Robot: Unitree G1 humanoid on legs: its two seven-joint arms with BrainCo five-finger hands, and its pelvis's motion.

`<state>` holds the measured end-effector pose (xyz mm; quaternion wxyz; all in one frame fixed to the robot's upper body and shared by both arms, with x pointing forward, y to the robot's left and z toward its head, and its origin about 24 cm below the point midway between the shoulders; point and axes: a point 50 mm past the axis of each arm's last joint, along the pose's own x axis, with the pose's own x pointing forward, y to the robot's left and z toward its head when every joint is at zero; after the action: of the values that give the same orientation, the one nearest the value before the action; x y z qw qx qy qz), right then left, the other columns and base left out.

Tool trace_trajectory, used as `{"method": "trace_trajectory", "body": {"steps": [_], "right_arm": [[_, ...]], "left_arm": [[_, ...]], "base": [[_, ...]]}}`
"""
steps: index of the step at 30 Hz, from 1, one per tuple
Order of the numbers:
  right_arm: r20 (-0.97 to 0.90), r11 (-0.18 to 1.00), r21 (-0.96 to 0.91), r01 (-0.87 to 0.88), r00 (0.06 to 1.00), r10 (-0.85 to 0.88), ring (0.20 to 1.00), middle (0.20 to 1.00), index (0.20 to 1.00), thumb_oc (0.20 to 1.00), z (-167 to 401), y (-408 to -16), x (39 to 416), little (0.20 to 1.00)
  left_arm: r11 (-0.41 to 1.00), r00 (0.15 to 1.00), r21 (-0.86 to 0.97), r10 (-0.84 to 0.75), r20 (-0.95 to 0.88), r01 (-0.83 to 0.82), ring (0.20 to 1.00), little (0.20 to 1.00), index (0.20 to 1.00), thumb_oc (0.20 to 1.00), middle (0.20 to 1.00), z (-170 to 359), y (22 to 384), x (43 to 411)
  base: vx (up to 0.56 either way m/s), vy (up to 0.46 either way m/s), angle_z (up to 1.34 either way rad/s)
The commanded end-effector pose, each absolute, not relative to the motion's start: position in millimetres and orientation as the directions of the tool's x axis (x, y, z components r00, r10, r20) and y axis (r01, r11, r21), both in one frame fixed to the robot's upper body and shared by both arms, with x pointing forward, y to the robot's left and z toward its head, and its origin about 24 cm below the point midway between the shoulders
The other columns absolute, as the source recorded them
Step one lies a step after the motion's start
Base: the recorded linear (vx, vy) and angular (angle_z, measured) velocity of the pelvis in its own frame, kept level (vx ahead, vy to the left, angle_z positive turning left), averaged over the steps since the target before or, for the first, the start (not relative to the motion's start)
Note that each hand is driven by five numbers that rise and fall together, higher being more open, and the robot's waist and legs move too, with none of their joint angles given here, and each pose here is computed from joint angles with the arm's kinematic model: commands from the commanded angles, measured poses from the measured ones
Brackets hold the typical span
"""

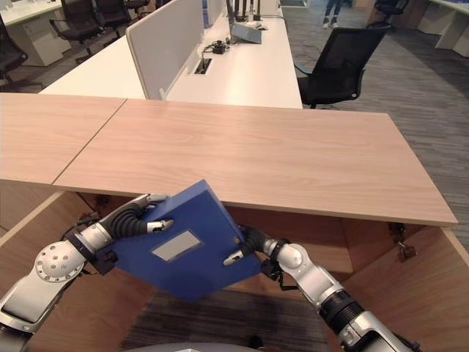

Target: Put the empty folder in the office cabinet

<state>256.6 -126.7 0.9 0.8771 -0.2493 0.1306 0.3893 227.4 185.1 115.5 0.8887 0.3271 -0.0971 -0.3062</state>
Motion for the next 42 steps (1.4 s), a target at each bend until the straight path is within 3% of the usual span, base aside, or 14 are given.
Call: {"method": "trace_trajectory", "body": {"steps": [1, 4, 5, 6, 10, 19, 21, 23, 24, 28, 31, 33, 37, 42], "right_arm": [[-0.262, 0.452, -0.26, -0.853, 0.513, 0.817, 1.0, 1.0, 1.0, 1.0, 22.7, -53.9, 251.7, 1.0], [-0.238, 0.444, -0.216, -0.869, 0.488, 0.84, 1.0, 1.0, 1.0, 1.0, 25.6, -45.4, 249.0, 1.0], [-0.221, 0.447, -0.181, -0.876, 0.48, 0.849, 0.765, 0.765, 0.765, 0.765, 26.5, -40.0, 248.0, 0.765], [-0.211, 0.455, -0.164, -0.875, 0.481, 0.851, 0.219, 0.219, 0.219, 0.219, 26.8, -38.1, 247.8, 0.219], [-0.183, 0.478, -0.103, -0.872, 0.489, 0.853, 0.2, 0.2, 0.2, 0.2, 25.4, -33.4, 245.0, 0.2], [-0.183, 0.598, 0.6, -0.532, 0.636, 0.749, 0.2, 0.2, 0.2, 0.2, -23.7, -36.6, 215.2, 0.2], [-0.191, 0.601, 0.624, -0.5, 0.648, 0.737, 0.2, 0.2, 0.2, 0.2, -27.3, -39.2, 213.2, 0.2], [-0.212, 0.618, 0.658, -0.43, 0.682, 0.7, 0.2, 0.2, 0.2, 0.2, -34.1, -48.3, 210.9, 0.2], [-0.232, 0.64, 0.656, -0.4, 0.701, 0.675, 0.2, 0.2, 0.2, 0.2, -38.6, -56.8, 210.0, 0.2], [-0.326, 0.746, 0.566, -0.352, 0.735, 0.594, 0.2, 0.2, 0.2, 0.2, -54.5, -88.8, 206.5, 0.2], [-0.608, 0.868, 0.157, -0.47, 0.647, 0.46, 0.2, 0.2, 0.2, 0.2, -91.7, -149.6, 176.1, 0.2], [-0.714, 0.805, -0.142, -0.576, 0.623, 0.32, 0.2, 0.2, 0.2, 0.2, -100.2, -171.8, 187.7, 0.2], [-0.853, 0.891, -0.139, -0.433, 0.509, 0.115, 0.2, 0.2, 0.2, 0.2, -130.3, -220.2, 154.7, 0.2], [-0.915, 0.956, -0.084, -0.282, 0.401, 0.038, 0.2, 0.2, 0.2, 0.2, -148.2, -228.3, 128.7, 0.2]], "left_arm": [[0.661, 0.661, 0.665, -0.676, 0.325, 0.349, 0.2, 0.2, 0.2, 0.2, 0.2, 167.6, 145.7, 237.7], [0.65, 0.623, 0.681, -0.696, 0.356, 0.338, 0.2, 0.2, 0.2, 0.2, 0.2, 173.7, 132.9, 242.5], [0.653, 0.594, 0.67, -0.71, 0.378, 0.353, 0.2, 0.2, 0.2, 0.2, 0.2, 177.4, 125.0, 242.7], [0.659, 0.578, 0.657, -0.714, 0.395, 0.366, 0.2, 0.2, 0.2, 0.2, 0.2, 179.9, 121.0, 242.6], [0.686, 0.556, 0.598, -0.711, 0.43, 0.414, 0.2, 0.2, 0.2, 0.2, 0.2, 182.8, 115.2, 240.7], [0.734, 0.636, 0.295, -0.678, 0.368, 0.612, 0.2, 0.2, 0.2, 0.2, 0.2, 150.6, 113.2, 243.8], [0.737, 0.65, 0.266, -0.674, 0.351, 0.621, 0.213, 0.213, 0.213, 0.213, 0.213, 145.3, 114.7, 243.6], [0.749, 0.685, 0.201, -0.661, 0.306, 0.632, 0.812, 0.812, 0.812, 0.812, 0.812, 131.7, 119.4, 242.7], [0.753, 0.703, 0.177, -0.656, 0.275, 0.634, 1.0, 1.0, 1.0, 1.0, 1.0, 124.1, 123.0, 242.2], [0.764, 0.745, 0.146, -0.645, 0.171, 0.628, 1.0, 1.0, 1.0, 1.0, 1.0, 103.3, 138.8, 236.0], [0.755, 0.757, 0.161, -0.65, 0.066, 0.635, 1.0, 1.0, 1.0, 1.0, 1.0, 88.0, 156.2, 230.7], [0.721, 0.739, 0.194, -0.674, -0.025, 0.665, 1.0, 1.0, 1.0, 1.0, 1.0, 80.8, 167.1, 218.8], [0.639, 0.686, 0.251, -0.688, -0.235, 0.727, 1.0, 1.0, 1.0, 1.0, 1.0, 55.4, 185.9, 210.8], [0.705, 0.735, 0.224, -0.604, -0.308, 0.673, 1.0, 1.0, 1.0, 1.0, 1.0, 34.4, 201.3, 207.7]], "base": [[0.0, 0.0, 0.0], [0.0, 0.0, 0.0], [0.0, 0.0, 0.0], [0.0, 0.0, 0.0], [0.0, 0.002, -0.01], [0.0, 0.0, 0.0], [0.0, 0.0, 0.0], [0.0, 0.0, 0.0], [0.0, 0.0, 0.0], [0.0, 0.0, 0.0], [0.0, 0.0, 0.0], [0.03, 0.004, -0.12], [0.02, -0.003, 0.07], [0.0, -0.005, -0.02]]}}
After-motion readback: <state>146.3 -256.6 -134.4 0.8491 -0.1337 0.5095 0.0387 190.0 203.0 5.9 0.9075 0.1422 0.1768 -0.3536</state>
